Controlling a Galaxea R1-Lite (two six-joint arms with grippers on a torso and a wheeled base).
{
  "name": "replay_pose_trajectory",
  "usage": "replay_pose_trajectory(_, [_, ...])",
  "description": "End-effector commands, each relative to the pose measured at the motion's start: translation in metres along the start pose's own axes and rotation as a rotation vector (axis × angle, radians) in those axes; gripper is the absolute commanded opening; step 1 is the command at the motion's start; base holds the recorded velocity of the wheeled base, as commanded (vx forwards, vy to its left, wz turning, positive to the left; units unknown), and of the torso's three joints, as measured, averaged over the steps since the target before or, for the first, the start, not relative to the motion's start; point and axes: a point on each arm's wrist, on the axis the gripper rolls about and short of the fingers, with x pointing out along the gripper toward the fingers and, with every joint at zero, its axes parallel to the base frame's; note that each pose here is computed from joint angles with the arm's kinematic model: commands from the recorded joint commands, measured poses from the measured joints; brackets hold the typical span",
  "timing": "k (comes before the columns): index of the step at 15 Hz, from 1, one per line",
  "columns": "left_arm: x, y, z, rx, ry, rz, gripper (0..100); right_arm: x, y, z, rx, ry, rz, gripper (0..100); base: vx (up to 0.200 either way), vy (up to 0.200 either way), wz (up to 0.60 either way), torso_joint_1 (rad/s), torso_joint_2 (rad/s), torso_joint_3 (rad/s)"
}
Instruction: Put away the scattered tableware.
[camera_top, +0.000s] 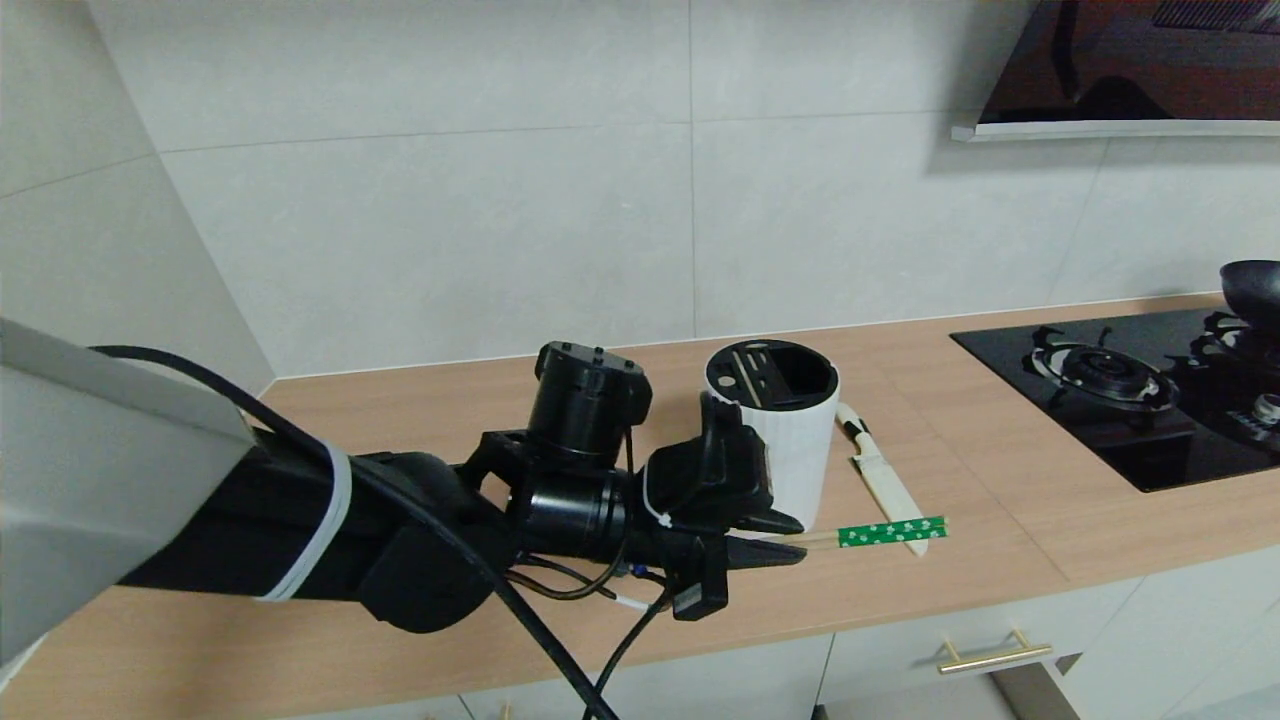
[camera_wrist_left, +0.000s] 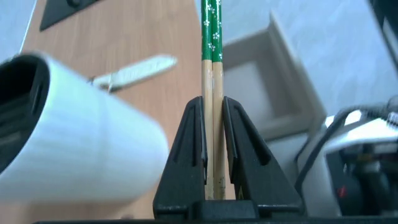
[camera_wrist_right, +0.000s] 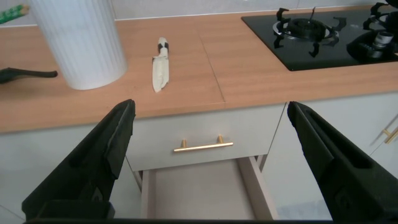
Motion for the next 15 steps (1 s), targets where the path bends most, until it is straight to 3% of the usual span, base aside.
replay_pose_trajectory(1, [0.011,-0.002,-0.006,-0.012,0.008,-0.019,0,0.0,0.0,0.0,0.0,0.001,0.0,100,0.0,0.0,0.0,0.0,0.0,0.0])
replay_pose_trajectory(2, [0.013,-0.002,-0.009,-0.015,0.012,-0.023,0,0.0,0.0,0.0,0.0,0.0,0.0,100,0.0,0.0,0.0,0.0,0.0,0.0])
replay_pose_trajectory(4, [0.017,0.002,-0.009,0.007,-0.008,-0.006,0,0.0,0.0,0.0,-0.002,0.0,0.005,100,0.0,0.0,0.0,0.0,0.0,0.0])
replay_pose_trajectory(9, [0.026,-0.005,-0.005,0.02,-0.024,-0.031,0,0.0,0.0,0.0,-0.002,0.001,0.006,100,0.0,0.0,0.0,0.0,0.0,0.0])
replay_pose_trajectory(12, [0.023,-0.009,-0.002,0.023,-0.031,-0.039,0,0.0,0.0,0.0,-0.002,0.001,0.006,100,0.0,-0.2,0.0,-0.001,0.0,0.002])
replay_pose_trajectory(14, [0.016,-0.025,-0.005,0.003,-0.013,-0.074,0,0.0,0.0,0.0,-0.002,0.003,0.008,100,0.0,0.0,0.0,0.0,0.0,0.0])
replay_pose_trajectory(15, [0.014,-0.028,-0.005,0.001,-0.013,-0.076,0,0.0,0.0,0.0,-0.002,0.001,0.008,100,0.0,0.0,0.0,0.0,0.0,0.0])
